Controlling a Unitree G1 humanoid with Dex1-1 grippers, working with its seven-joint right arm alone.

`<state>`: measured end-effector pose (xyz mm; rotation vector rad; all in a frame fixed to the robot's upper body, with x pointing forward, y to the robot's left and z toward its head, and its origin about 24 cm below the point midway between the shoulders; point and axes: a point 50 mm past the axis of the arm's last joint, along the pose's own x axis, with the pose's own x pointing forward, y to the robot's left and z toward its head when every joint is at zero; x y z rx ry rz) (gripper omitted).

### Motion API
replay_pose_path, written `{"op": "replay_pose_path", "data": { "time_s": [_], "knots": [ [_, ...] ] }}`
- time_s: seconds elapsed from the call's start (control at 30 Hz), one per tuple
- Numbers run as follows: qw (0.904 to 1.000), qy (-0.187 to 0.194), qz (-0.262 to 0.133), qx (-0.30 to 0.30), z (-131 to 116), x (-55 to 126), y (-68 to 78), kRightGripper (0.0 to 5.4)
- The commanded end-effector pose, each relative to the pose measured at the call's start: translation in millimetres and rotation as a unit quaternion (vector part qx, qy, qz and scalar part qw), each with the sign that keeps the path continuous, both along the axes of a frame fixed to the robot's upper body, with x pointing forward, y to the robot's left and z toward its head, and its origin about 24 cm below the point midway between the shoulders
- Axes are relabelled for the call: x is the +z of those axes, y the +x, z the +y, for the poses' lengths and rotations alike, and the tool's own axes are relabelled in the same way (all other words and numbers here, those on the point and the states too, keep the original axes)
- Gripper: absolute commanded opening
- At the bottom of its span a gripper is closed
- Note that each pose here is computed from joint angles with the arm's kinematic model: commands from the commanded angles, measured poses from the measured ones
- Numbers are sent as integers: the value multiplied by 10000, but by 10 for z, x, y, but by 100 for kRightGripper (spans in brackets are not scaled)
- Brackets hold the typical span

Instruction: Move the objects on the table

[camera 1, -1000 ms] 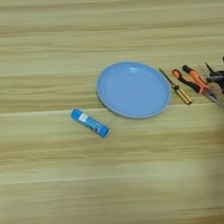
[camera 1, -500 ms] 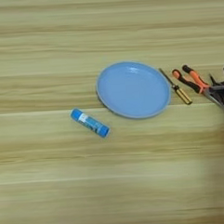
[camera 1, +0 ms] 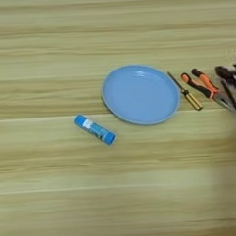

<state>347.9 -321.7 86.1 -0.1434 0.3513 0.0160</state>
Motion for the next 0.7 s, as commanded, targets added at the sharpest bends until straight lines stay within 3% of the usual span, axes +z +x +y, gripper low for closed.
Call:
{"op": "replay_pose_path", "data": {
  "time_s": [0.03,0.1,0.2,0.7],
  "knots": [
    [9878,-282,-1466,433,70,776,179,322],
    [9803,-293,-1757,857,213,866,163,341],
    [9712,-328,-1895,1404,394,896,106,371],
    [9473,-131,-1772,2667,948,868,-123,519]
  ]
}}
